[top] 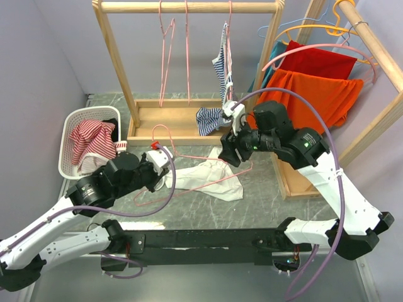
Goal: Remove the tank top from the hanger
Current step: Place the hanger at the clothesline, then pick up the tank top from the center of the board.
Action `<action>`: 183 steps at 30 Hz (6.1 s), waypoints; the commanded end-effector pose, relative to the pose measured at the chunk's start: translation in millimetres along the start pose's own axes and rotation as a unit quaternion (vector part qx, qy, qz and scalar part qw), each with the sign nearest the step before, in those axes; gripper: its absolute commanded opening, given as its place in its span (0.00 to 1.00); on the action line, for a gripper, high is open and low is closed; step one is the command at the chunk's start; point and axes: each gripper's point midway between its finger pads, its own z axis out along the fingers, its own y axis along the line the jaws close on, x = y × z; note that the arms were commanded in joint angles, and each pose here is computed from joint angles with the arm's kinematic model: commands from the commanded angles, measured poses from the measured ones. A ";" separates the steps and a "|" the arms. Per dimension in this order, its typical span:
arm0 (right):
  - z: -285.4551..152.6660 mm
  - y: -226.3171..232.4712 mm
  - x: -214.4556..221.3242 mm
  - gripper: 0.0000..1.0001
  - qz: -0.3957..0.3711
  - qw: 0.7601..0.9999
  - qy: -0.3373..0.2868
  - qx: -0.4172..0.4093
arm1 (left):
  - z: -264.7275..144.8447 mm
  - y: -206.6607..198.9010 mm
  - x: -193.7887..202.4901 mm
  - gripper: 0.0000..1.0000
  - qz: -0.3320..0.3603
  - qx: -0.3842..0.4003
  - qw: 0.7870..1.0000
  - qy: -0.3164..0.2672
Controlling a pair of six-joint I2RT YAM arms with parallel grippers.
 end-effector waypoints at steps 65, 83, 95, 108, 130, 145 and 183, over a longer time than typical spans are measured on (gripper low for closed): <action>-27.5 -57.5 15.3 0.00 0.301 0.923 -0.083 0.223 | -39.2 88.0 -52.2 0.99 -0.175 -0.268 0.937 -0.139; -23.3 -93.9 -107.1 0.00 0.252 0.876 -0.196 0.362 | -3.0 86.1 -43.6 0.99 -0.223 -0.292 0.925 -0.093; -33.4 -105.0 -186.4 0.00 0.205 0.860 -0.271 0.380 | 37.3 65.1 0.8 0.99 -0.296 -0.276 0.913 -0.051; -6.2 -133.8 -221.5 0.00 0.169 0.867 -0.278 0.377 | 74.3 37.9 24.4 0.99 -0.297 -0.220 0.929 -0.006; -38.9 -110.9 -198.9 0.72 0.169 0.883 -0.295 0.325 | 117.1 13.1 53.1 0.99 -0.256 -0.172 0.949 0.066; -116.2 -67.2 -150.3 0.92 0.164 0.881 -0.357 0.262 | 169.3 20.5 82.6 0.99 -0.257 -0.191 0.941 0.114; -121.3 -86.4 -85.8 0.99 0.196 0.862 -0.328 0.333 | 154.6 3.2 75.2 0.01 -0.292 -0.143 0.936 0.132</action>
